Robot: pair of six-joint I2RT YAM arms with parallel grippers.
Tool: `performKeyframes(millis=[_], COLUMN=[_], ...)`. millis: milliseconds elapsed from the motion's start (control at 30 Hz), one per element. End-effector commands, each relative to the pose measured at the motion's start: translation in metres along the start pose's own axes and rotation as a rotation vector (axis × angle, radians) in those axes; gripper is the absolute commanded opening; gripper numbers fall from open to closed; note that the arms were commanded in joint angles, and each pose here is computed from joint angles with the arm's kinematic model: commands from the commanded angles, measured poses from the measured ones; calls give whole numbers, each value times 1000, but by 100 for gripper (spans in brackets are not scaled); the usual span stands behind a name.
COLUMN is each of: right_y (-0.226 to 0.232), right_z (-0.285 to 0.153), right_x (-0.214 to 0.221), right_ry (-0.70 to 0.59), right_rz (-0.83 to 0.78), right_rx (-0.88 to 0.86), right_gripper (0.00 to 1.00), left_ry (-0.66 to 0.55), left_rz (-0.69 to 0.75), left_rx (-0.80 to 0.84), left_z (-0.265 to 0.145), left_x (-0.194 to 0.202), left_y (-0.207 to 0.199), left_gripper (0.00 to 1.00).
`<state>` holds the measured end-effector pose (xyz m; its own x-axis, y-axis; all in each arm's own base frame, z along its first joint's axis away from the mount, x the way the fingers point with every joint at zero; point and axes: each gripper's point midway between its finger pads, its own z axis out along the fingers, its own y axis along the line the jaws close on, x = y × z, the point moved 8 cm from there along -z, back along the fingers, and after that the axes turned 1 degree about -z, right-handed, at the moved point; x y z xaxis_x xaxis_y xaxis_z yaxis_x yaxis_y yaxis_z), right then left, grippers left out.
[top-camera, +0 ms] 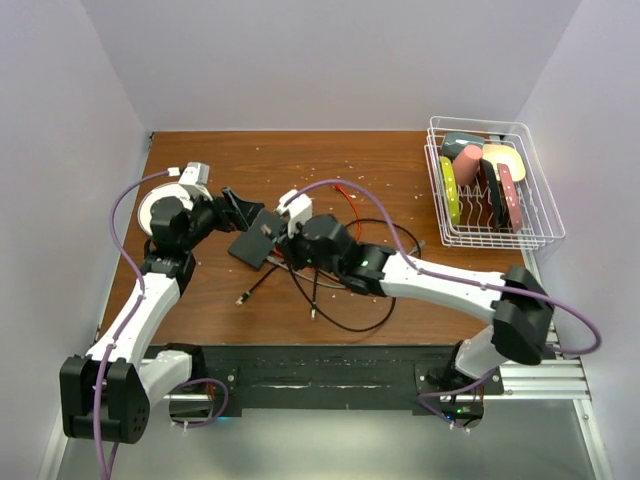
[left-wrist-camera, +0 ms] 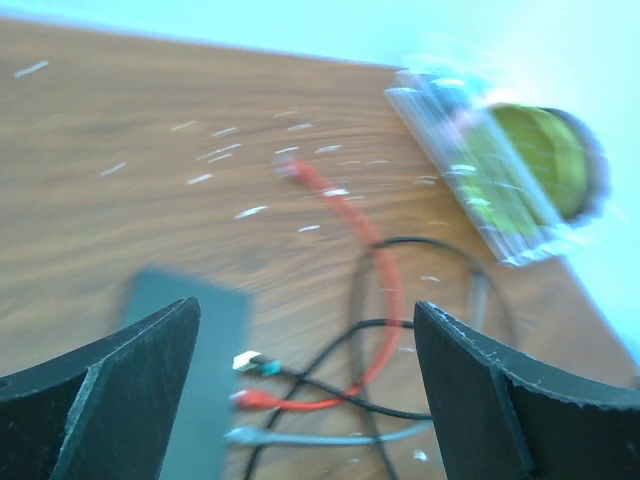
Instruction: Insert the plug into the switch port
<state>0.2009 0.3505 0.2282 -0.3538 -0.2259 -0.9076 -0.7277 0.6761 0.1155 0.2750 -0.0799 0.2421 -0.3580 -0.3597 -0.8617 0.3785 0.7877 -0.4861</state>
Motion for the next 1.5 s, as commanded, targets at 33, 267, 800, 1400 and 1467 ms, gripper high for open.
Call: performKeyframes(millis=[33, 267, 800, 1400, 1467], right_y=[-21, -24, -5, 11, 12], right_z=[-17, -19, -22, -15, -11], right_x=[-51, -70, -91, -74, -73], right_ry=[-172, -218, -273, -266, -259], right_rz=[41, 54, 38, 78, 83], right_rx=[77, 63, -120, -198, -180], right_gripper=[0, 0, 0, 64, 66], left_ry=[-111, -180, -126, -205, -212], left_rz=[62, 67, 6, -27, -25], left_rx=[422, 576, 600, 643, 644], left_z=[-17, -33, -10, -27, -31], left_x=[-18, -22, -9, -38, -48], left_y=[-47, -68, -67, -98, -106], left_gripper=[91, 90, 74, 0, 0])
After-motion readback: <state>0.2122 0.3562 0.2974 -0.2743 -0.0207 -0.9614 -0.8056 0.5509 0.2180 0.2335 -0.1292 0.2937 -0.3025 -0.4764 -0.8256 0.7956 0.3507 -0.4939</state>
